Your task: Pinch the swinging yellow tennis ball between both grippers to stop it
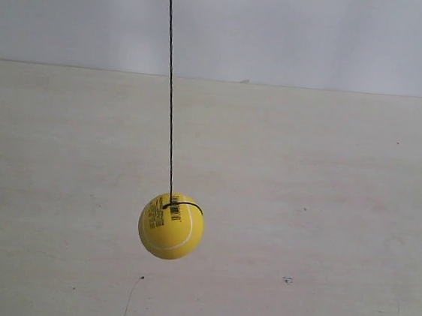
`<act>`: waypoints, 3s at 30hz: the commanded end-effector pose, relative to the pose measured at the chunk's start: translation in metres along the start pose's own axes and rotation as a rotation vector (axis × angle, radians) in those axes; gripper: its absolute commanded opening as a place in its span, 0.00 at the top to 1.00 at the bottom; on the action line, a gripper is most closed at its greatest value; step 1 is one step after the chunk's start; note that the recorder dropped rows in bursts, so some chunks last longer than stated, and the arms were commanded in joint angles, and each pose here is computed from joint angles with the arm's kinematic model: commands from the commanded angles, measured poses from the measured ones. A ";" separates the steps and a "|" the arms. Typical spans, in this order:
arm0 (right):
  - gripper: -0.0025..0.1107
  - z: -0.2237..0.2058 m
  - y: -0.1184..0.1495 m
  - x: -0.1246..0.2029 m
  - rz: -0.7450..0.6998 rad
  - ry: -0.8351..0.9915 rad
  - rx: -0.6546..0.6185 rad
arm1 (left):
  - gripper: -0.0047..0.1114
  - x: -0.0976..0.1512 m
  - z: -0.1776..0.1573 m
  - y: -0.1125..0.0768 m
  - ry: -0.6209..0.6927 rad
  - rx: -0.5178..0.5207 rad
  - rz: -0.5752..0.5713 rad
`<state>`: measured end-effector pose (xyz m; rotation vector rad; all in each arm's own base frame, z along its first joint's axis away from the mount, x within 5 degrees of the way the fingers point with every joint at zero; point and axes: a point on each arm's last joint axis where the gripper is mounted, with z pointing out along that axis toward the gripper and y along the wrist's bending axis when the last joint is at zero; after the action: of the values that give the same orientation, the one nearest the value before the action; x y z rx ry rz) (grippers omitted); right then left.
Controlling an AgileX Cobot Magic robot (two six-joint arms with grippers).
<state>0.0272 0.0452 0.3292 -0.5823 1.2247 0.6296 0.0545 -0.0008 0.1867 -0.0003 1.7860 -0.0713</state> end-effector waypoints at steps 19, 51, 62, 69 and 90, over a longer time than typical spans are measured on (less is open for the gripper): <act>0.98 -0.002 -0.010 0.078 0.998 0.055 0.165 | 0.92 0.001 0.000 0.000 0.001 -0.002 0.005; 0.98 -0.039 -0.041 0.119 -0.063 0.249 0.723 | 0.92 0.001 0.000 0.000 0.001 -0.002 0.006; 0.98 -0.047 -0.040 0.140 -0.087 0.525 0.729 | 0.92 0.001 0.000 0.000 0.001 -0.002 0.006; 0.98 -0.047 -0.040 0.140 -0.063 0.519 0.735 | 0.92 0.001 0.000 0.000 0.001 -0.002 0.006; 0.98 -0.048 -0.039 0.141 0.008 0.503 0.753 | 0.92 0.001 0.000 0.000 0.001 -0.002 0.006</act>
<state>0.0542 0.0021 0.1836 -0.0994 1.8110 -0.0124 0.0545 -0.0008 0.1867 0.0014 1.7860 -0.0699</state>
